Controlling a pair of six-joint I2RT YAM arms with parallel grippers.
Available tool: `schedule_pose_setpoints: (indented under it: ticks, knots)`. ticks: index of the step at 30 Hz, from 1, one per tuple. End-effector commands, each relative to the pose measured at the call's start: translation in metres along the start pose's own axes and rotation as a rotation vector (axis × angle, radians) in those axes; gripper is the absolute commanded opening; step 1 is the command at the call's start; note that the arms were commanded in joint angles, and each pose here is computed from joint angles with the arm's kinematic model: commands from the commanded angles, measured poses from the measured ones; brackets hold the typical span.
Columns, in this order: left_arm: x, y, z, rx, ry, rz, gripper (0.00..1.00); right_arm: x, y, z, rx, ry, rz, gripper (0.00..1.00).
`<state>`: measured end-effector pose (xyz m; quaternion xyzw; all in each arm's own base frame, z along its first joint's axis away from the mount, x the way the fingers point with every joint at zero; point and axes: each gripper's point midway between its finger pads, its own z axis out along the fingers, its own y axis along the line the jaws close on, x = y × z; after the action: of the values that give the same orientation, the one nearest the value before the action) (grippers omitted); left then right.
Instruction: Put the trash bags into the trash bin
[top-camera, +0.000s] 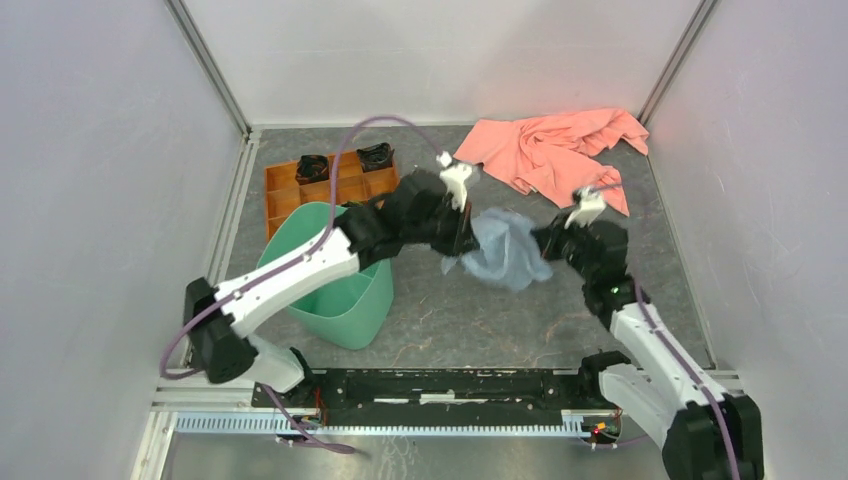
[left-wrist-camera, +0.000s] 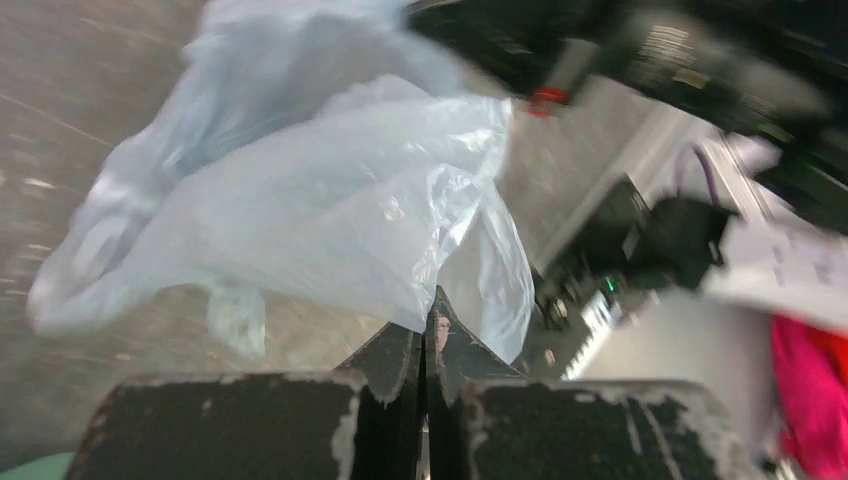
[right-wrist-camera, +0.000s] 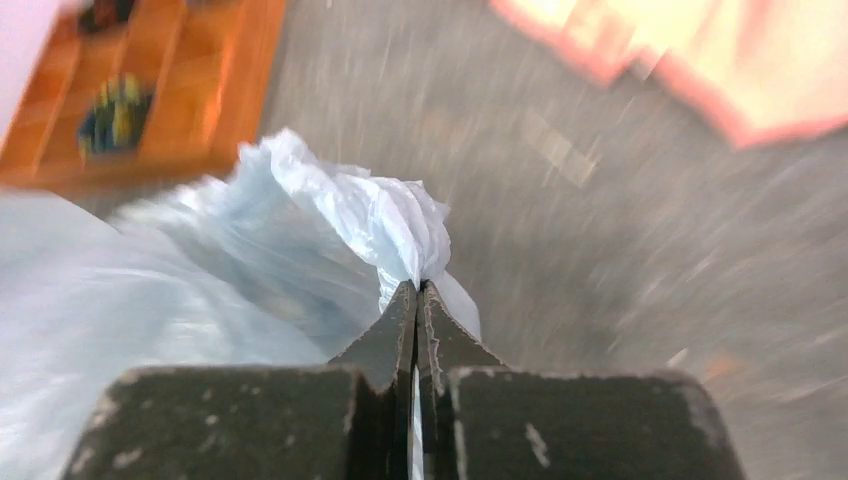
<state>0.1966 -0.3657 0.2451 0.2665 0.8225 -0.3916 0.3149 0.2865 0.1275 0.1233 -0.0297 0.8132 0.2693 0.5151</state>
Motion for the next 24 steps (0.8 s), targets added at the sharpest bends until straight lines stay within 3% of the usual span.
schedule_pose_setpoints:
  ticks: [1, 5, 7, 9, 11, 14, 16, 19, 24]
  knots:
    - [-0.070, 0.053, -0.021, -0.382, -0.069, -0.012, 0.02, -0.170, 0.007, -0.052, 0.250, -0.293, -0.222, 0.00]
    - [-0.144, -0.040, -0.055, -0.023, -0.267, 0.062, 0.02, -0.273, 0.108, -0.136, -0.023, -0.584, -0.385, 0.00]
    - [-0.151, -0.055, -0.069, 0.063, -0.365, 0.059, 0.02, -0.276, 0.132, -0.165, -0.123, -0.718, -0.429, 0.00]
    - [-0.131, -0.028, -0.059, -0.008, -0.394, -0.008, 0.02, -0.233, 0.111, -0.146, -0.136, -0.725, -0.391, 0.01]
    - [-0.084, 0.019, -0.031, -0.153, -0.296, -0.088, 0.02, -0.166, 0.070, -0.100, -0.087, -0.579, -0.278, 0.01]
    - [0.001, 0.080, 0.002, -0.351, -0.012, -0.181, 0.02, -0.045, 0.030, -0.045, -0.090, -0.210, -0.146, 0.01]
    - [0.021, 0.080, 0.012, -0.324, 0.068, -0.190, 0.02, -0.024, 0.029, -0.038, -0.124, -0.165, -0.112, 0.00]
    - [-0.019, 0.062, 0.008, -0.275, -0.013, -0.142, 0.02, -0.092, 0.044, -0.051, -0.091, -0.285, -0.185, 0.01]
    - [-0.164, -0.015, -0.058, -0.143, -0.325, 0.015, 0.02, -0.264, 0.102, -0.126, -0.014, -0.546, -0.383, 0.01]
